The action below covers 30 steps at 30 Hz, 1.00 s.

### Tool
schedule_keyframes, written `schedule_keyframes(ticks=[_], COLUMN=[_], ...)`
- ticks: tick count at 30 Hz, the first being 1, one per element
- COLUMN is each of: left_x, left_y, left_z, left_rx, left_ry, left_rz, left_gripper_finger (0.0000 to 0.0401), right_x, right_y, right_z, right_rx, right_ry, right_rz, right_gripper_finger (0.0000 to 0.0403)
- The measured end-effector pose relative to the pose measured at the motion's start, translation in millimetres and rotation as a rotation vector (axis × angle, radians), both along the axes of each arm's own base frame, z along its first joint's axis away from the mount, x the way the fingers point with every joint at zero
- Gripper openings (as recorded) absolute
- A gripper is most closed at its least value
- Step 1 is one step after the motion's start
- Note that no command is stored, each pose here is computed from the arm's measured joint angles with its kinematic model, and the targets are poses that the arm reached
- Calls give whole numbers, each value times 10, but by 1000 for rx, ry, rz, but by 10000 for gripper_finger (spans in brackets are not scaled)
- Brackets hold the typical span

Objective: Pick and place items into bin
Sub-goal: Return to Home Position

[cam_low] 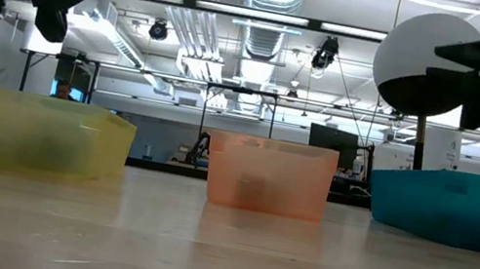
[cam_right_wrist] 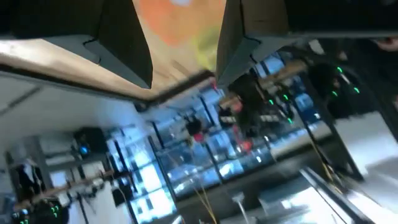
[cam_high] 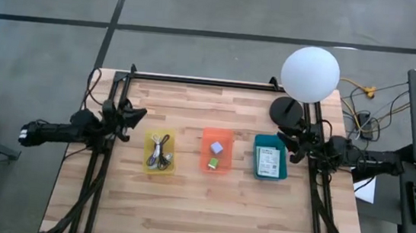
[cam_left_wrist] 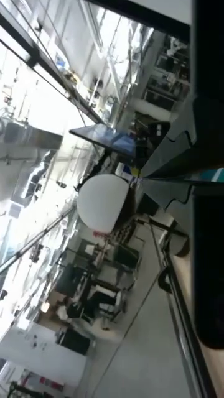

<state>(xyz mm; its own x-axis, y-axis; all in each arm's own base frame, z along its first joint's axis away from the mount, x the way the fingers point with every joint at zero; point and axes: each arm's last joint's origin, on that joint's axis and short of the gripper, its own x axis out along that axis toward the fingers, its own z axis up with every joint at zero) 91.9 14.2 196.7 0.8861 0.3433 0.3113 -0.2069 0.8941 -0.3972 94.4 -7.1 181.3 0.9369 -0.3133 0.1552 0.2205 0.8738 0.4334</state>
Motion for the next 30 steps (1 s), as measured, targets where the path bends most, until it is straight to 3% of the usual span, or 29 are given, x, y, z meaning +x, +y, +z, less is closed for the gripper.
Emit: schedule_keyframes(ticks=[5,12,22,30], left_x=[-1,-10,-5,72], left_y=[2,44,30,38], left_z=[3,3,4,-64], left_rx=[1,-1,1,-7], left_ry=[-4,-6,-8,80], left_rz=[1,51,33,35], left_gripper_finger=[0,0,0,0], right_x=[-4,-11,-11,-2], right_y=[21,-55,-59,-59], right_z=[34,32,30,21], right_rx=[-4,-5,-5,-5], right_ry=[-36,-33,-30,-17], right_rz=[29,-55,-60,-59], right_gripper_finger=[164,164,164,164])
